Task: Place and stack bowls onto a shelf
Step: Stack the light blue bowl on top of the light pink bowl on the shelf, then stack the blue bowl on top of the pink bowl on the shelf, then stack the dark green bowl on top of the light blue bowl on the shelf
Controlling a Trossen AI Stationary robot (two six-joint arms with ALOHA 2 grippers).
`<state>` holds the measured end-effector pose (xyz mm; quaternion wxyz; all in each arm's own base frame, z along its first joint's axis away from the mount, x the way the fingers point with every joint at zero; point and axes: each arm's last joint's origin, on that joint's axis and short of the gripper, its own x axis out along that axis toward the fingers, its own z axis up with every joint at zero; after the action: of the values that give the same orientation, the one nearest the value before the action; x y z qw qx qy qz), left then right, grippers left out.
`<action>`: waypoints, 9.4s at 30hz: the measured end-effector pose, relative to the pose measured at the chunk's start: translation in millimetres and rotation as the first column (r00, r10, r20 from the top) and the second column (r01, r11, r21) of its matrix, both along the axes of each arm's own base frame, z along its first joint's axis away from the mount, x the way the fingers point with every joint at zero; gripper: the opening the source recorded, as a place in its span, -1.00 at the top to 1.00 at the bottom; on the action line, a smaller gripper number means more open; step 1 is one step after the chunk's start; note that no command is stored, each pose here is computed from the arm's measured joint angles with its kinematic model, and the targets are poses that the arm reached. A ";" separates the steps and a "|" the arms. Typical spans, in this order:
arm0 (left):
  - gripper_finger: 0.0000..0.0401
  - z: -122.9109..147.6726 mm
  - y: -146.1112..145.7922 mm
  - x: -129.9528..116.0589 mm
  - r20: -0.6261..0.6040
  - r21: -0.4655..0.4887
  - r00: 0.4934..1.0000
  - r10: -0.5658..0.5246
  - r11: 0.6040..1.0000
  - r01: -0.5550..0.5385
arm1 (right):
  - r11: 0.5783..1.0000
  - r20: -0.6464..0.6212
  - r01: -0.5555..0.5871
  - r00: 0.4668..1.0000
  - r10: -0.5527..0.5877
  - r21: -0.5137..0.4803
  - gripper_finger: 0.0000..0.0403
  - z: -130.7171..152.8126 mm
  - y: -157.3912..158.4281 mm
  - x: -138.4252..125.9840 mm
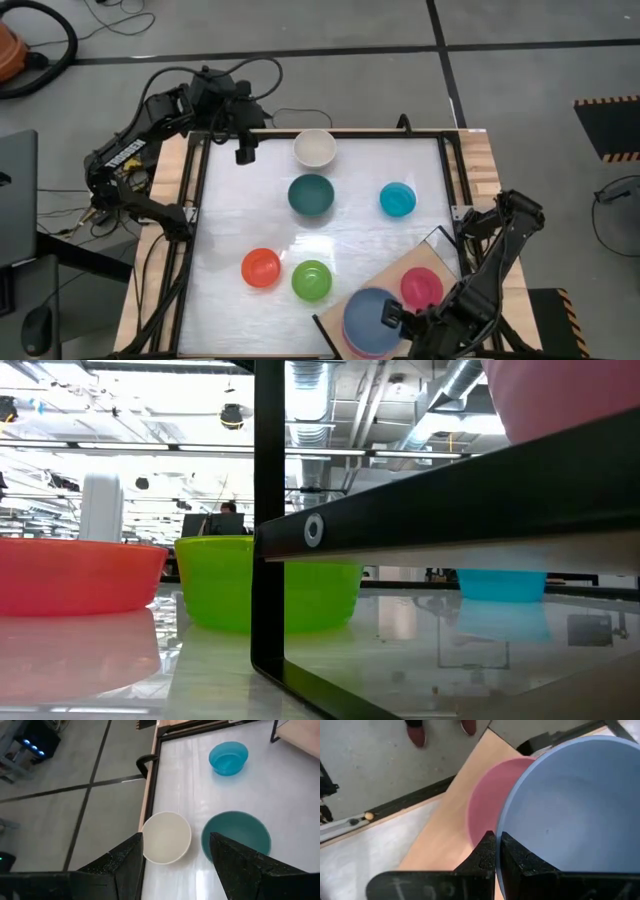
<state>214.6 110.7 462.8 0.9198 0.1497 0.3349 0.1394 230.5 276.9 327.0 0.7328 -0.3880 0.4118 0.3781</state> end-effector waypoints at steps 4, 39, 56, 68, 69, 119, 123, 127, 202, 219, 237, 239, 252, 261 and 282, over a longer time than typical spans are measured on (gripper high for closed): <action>-0.07 -1.1 -0.3 -0.7 -0.010 -0.010 1.000 0.005 1.000 -0.005 | 0.999 0.011 0.000 1.000 0.000 -0.043 0.86 -12.3 9.2 2.3; -0.07 0.3 0.3 0.2 0.015 -0.020 1.000 0.022 1.000 -0.022 | 1.000 0.050 -0.009 0.999 0.010 -0.012 0.86 -31.3 26.3 -6.3; -0.07 0.4 0.2 0.3 0.023 -0.035 0.999 0.033 0.999 -0.032 | 0.999 0.083 0.022 0.996 -0.020 -0.028 0.57 -30.0 31.1 -15.6; -0.07 0.3 0.2 0.3 0.024 -0.039 0.999 0.036 0.999 -0.035 | 0.986 0.125 0.168 0.978 -0.168 0.016 0.56 -13.6 22.9 -26.8; -0.07 0.3 0.2 0.3 0.022 -0.035 0.999 0.032 0.999 -0.031 | 0.981 0.125 0.191 0.973 -0.193 0.030 0.58 -11.4 21.5 -27.5; -0.07 0.3 0.1 0.2 0.018 -0.029 0.999 0.027 0.999 -0.027 | 0.938 -0.006 0.347 0.938 -0.347 0.008 0.86 -30.2 16.0 -21.2; -0.07 0.3 0.1 0.1 0.016 -0.024 1.000 0.024 0.999 -0.023 | 0.894 0.107 0.423 0.906 -0.411 -0.146 0.86 0.6 -7.3 -19.6; -0.07 0.3 0.1 0.1 0.015 -0.022 1.000 0.022 1.000 -0.022 | 0.758 0.271 0.621 0.778 -0.567 -0.198 0.83 32.6 -42.2 -9.1; -0.07 -9.6 -3.0 -7.2 -0.079 -0.135 0.993 0.087 0.986 -0.097 | -0.032 -0.238 0.996 -0.011 -0.971 0.081 0.89 -81.7 -309.4 23.4; -0.07 -10.3 -3.3 -7.8 -0.094 -0.123 0.993 0.072 0.989 -0.083 | 0.431 -0.473 0.787 0.612 -0.634 0.442 0.89 35.3 -151.4 -54.0; -0.07 -8.8 -2.7 -6.6 -0.075 -0.115 0.994 0.073 0.990 -0.081 | 0.468 -0.383 0.882 0.451 -0.806 0.053 0.89 -44.7 -51.0 -69.0; -0.07 -8.9 -2.7 -6.7 -0.076 -0.116 0.994 0.073 0.990 -0.082 | 0.482 -0.370 0.876 0.455 -0.810 0.024 0.89 -53.2 -44.8 -68.1; -0.07 -8.7 -2.6 -6.5 -0.070 -0.125 0.994 0.082 0.988 -0.090 | 0.478 -0.353 0.878 0.443 -0.824 -0.014 0.89 -61.2 -36.7 -74.3; -0.07 -8.7 -2.6 -6.5 -0.067 -0.132 0.994 0.088 0.987 -0.096 | 0.475 -0.330 0.880 0.448 -0.831 -0.001 0.89 -61.0 -39.0 -70.8; -0.07 -8.7 -2.6 -6.5 -0.069 -0.127 0.994 0.084 0.988 -0.092 | 0.452 -0.328 0.892 0.423 -0.845 -0.013 0.12 -58.6 -42.0 -70.9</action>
<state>208.1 108.0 454.1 0.9094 0.0787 0.3786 0.1530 159.6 234.9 268.4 0.7828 0.0018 0.6216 0.0283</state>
